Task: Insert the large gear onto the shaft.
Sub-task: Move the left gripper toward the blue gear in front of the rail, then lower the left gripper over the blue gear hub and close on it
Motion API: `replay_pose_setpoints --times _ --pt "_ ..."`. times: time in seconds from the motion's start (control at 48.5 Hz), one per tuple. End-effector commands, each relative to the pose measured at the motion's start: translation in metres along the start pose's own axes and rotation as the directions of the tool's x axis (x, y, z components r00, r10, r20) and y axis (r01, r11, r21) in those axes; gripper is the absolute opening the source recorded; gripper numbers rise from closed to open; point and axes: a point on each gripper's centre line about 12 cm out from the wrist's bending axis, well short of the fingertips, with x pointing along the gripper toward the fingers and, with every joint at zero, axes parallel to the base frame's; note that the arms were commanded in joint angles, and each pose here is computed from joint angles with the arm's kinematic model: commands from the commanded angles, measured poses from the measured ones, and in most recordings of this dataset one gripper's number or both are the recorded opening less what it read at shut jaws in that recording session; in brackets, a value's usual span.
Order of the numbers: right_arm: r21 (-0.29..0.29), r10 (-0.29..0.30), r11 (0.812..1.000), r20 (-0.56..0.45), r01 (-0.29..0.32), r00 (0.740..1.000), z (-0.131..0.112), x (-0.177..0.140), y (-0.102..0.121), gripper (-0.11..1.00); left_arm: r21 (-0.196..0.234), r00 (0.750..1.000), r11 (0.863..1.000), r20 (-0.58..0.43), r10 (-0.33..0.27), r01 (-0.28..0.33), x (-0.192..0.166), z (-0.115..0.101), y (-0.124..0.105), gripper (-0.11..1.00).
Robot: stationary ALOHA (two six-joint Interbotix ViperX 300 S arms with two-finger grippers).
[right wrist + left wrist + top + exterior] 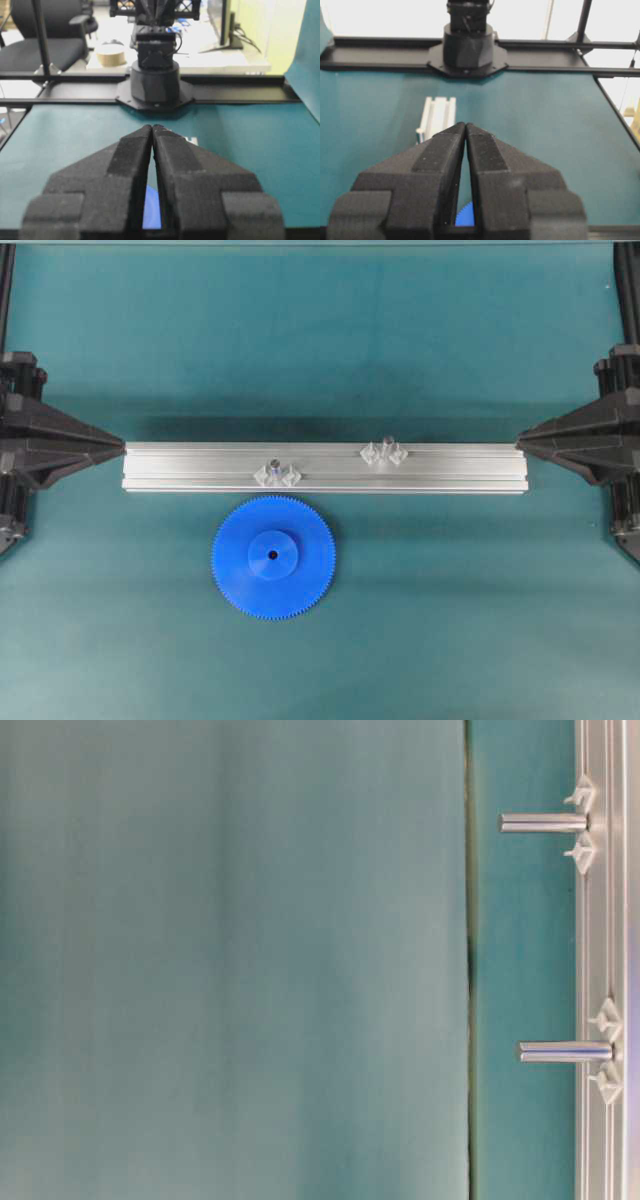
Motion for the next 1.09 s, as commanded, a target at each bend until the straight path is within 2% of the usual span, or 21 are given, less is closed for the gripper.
replay_pose_setpoints --times 0.0,0.041,0.103,0.144,0.31,0.392,0.475,0.66,0.826,0.908,1.073 --pt "-0.005 -0.005 1.0 -0.009 0.005 1.0 -0.001 0.002 -0.001 0.16 -0.084 0.997 0.996 -0.08 -0.026 0.019 0.018 0.007 -0.005 0.11" --pt "-0.001 -0.007 1.0 -0.032 0.007 0.999 -0.007 0.0 -0.001 0.18 -0.131 0.988 0.991 -0.15 -0.038 0.018 0.025 0.004 -0.008 0.1" --pt "0.008 -0.009 1.0 -0.092 0.01 0.996 -0.017 -0.001 -0.002 0.31 -0.191 0.969 0.982 -0.24 -0.06 0.014 0.035 -0.002 -0.014 0.03" --pt "0.012 -0.011 1.0 -0.141 0.013 0.99 -0.022 -0.002 -0.002 0.32 -0.21 0.959 0.978 -0.274 -0.07 0.011 0.042 -0.004 -0.017 0.01" --pt "0.014 -0.051 0.998 -0.32 0.058 0.946 -0.035 -0.004 -0.01 0.29 -0.209 0.949 0.978 -0.304 -0.08 0.015 0.074 -0.012 -0.022 0.01" --pt "0.011 -0.077 0.996 -0.378 0.087 0.923 -0.038 -0.006 -0.016 0.29 -0.187 0.936 0.982 -0.341 -0.085 0.021 0.089 -0.019 -0.025 0.01" --pt "0.01 -0.093 0.994 -0.428 0.108 0.899 -0.044 -0.009 -0.019 0.29 -0.147 0.915 0.988 -0.393 -0.093 0.038 0.103 -0.029 -0.029 0.01" --pt "0.011 -0.09 0.994 -0.492 0.109 0.866 -0.054 -0.013 -0.019 0.29 -0.091 0.84 0.995 -0.536 -0.088 0.046 0.127 -0.05 -0.033 0.01" --pt "0.011 -0.088 0.993 -0.562 0.114 0.822 -0.07 -0.021 -0.019 0.3 -0.036 0.765 0.997 -0.638 -0.081 0.075 0.141 -0.068 -0.034 0.01" --pt "0.011 -0.087 0.993 -0.581 0.115 0.809 -0.073 -0.023 -0.019 0.3 -0.006 0.74 0.995 -0.669 -0.078 0.099 0.147 -0.072 -0.035 0.01" --pt "0.017 -0.08 0.993 -0.647 0.119 0.758 -0.083 -0.028 -0.018 0.32 0.025 0.696 0.991 -0.714 -0.073 0.129 0.16 -0.079 -0.036 0.01"
